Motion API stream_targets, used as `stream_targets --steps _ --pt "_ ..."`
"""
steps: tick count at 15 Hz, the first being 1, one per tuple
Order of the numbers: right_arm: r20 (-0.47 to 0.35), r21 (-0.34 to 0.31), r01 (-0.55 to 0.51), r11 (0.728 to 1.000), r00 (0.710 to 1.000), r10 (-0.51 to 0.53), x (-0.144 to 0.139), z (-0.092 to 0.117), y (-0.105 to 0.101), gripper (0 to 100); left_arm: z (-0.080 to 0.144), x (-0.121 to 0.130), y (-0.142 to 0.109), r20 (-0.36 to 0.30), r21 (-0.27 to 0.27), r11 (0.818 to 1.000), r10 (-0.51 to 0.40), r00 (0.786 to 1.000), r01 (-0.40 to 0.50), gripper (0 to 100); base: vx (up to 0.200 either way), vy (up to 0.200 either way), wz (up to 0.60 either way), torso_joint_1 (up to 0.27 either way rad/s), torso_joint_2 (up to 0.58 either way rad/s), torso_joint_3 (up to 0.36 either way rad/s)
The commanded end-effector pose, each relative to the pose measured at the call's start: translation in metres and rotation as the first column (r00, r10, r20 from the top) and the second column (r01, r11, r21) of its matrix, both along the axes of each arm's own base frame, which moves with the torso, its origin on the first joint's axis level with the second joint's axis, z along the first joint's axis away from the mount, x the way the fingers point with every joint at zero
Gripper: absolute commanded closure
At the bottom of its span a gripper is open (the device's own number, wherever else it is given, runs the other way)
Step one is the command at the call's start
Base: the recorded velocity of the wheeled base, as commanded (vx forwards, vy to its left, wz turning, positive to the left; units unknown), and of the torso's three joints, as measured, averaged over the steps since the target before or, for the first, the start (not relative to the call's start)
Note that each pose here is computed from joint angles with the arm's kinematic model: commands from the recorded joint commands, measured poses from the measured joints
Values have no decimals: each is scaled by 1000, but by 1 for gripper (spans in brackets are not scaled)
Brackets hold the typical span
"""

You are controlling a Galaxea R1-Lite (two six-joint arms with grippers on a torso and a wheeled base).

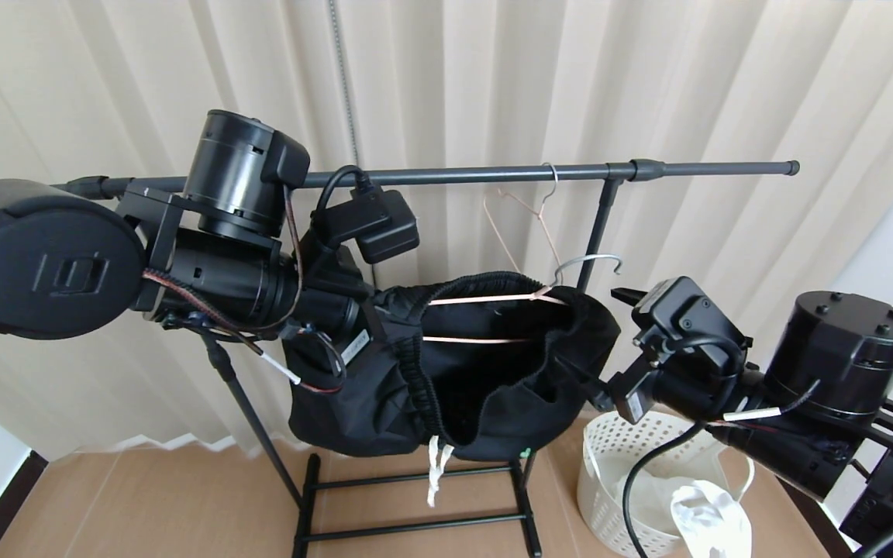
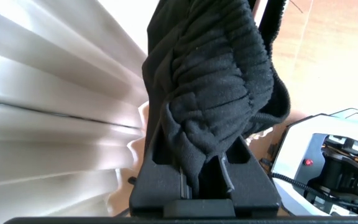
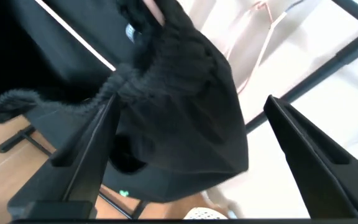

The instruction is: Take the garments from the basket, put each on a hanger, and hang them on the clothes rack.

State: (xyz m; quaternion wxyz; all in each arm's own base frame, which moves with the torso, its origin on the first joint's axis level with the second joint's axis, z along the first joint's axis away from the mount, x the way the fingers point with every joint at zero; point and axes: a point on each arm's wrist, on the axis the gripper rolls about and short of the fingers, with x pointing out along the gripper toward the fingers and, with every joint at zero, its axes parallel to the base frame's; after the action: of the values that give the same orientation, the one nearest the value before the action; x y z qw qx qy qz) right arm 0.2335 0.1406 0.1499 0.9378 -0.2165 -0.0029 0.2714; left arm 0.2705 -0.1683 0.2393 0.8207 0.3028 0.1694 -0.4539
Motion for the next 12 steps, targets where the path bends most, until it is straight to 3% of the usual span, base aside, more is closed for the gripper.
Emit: stream_targets --steps 1,7,12 --pt "24 21 -21 1000 1000 20 -2 10 -17 0 6 -7 5 8 -15 1000 9 1000 -8 100 0 0 0 0 0 0" --pt "29 56 -121 991 992 120 -2 16 -46 0 17 -25 17 -13 -103 992 66 998 -67 100 0 0 0 0 0 0" --pt "-75 162 -166 973 981 179 13 8 -71 0 33 -53 34 -93 -227 960 144 985 -162 100 0 0 0 0 0 0"
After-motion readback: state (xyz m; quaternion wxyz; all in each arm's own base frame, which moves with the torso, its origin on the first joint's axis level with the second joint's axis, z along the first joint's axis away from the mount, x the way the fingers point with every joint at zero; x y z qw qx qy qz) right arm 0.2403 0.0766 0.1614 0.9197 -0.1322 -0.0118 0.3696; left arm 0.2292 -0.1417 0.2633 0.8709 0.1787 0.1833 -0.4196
